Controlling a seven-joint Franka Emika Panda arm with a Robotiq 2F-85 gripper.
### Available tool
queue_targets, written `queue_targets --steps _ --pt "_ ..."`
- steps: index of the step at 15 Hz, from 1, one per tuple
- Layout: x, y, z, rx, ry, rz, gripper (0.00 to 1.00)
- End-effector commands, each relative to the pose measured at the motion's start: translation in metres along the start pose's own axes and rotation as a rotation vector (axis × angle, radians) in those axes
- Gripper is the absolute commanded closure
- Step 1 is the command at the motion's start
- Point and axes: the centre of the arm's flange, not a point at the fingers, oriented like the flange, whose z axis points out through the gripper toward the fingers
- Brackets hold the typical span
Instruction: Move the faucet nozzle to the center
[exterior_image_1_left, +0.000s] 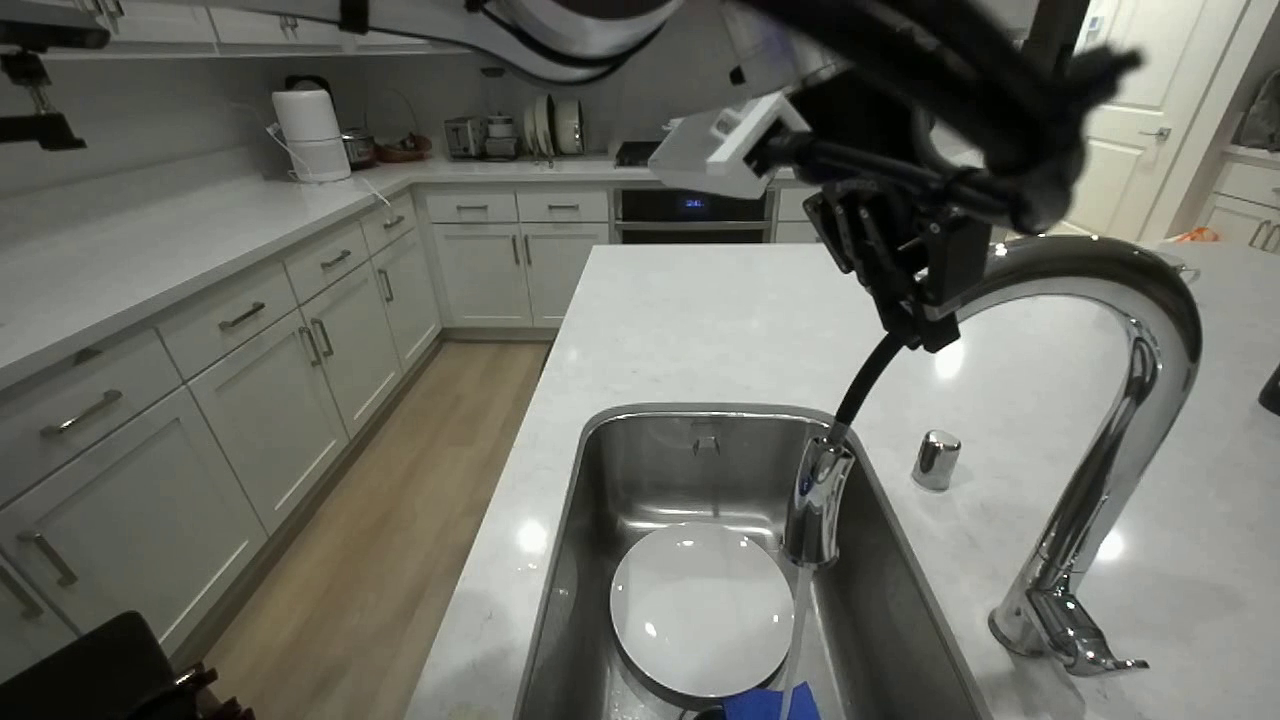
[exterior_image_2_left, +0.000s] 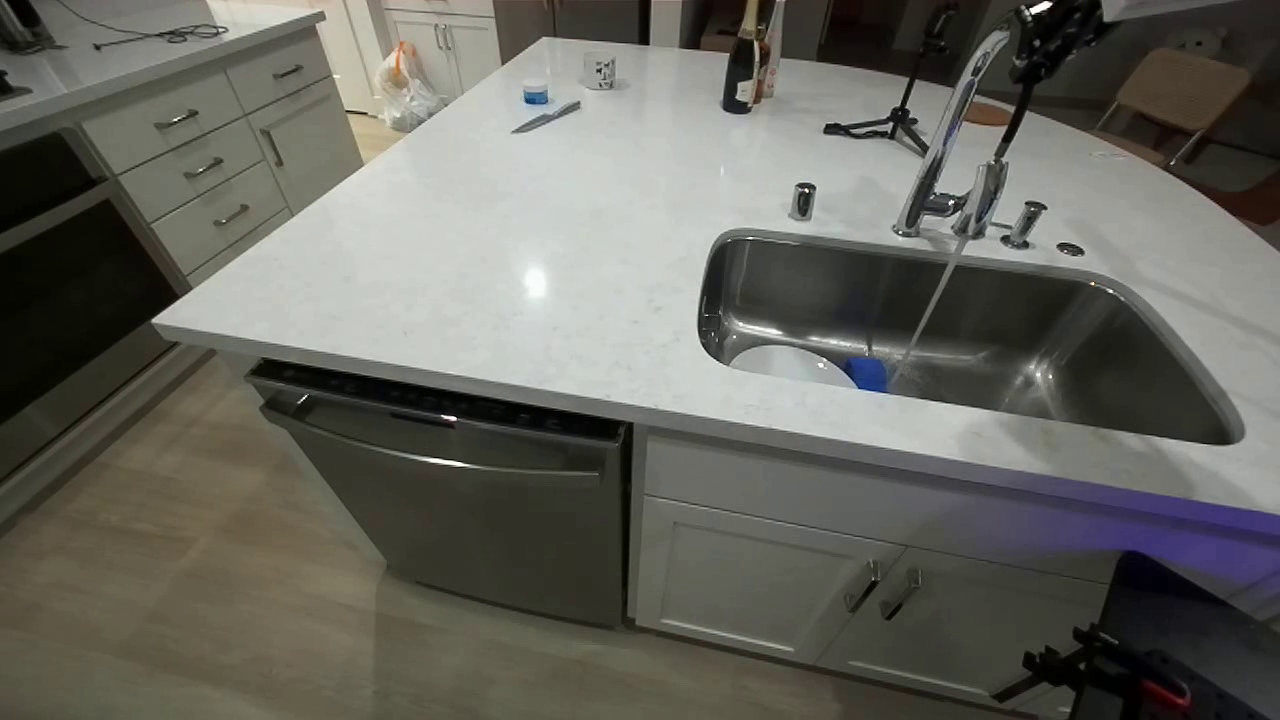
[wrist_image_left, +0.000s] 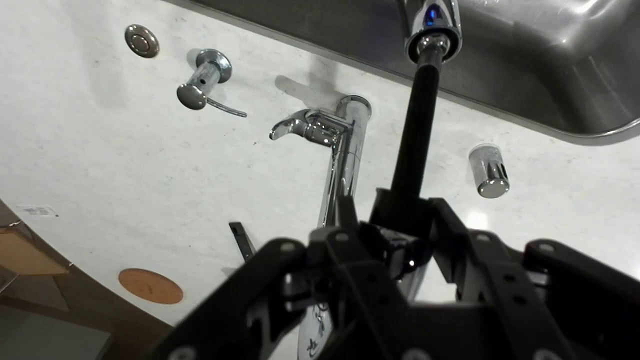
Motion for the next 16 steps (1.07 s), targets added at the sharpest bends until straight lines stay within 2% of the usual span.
queue_targets --steps 1,9,10,11,12,15,16 --pt "-0.005 -0.041 0.023 0.056 -0.008 -0.024 0.86" --pt "-0.003 -0.049 0.024 0.059 -0.008 0.007 0.84" --pt "-0.003 -0.048 0.024 0.058 -0.009 0.010 0.36" --pt "-0.002 -0.048 0.024 0.055 -0.007 0.010 0.35" --pt "-0.003 -0.053 0.027 0.059 -0.014 -0.002 0.30" --pt "-0.007 -0.070 0.045 0.067 -0.041 -0.026 0.06" --pt "-0.008 -0.075 0.050 0.068 -0.051 -0.034 0.01"
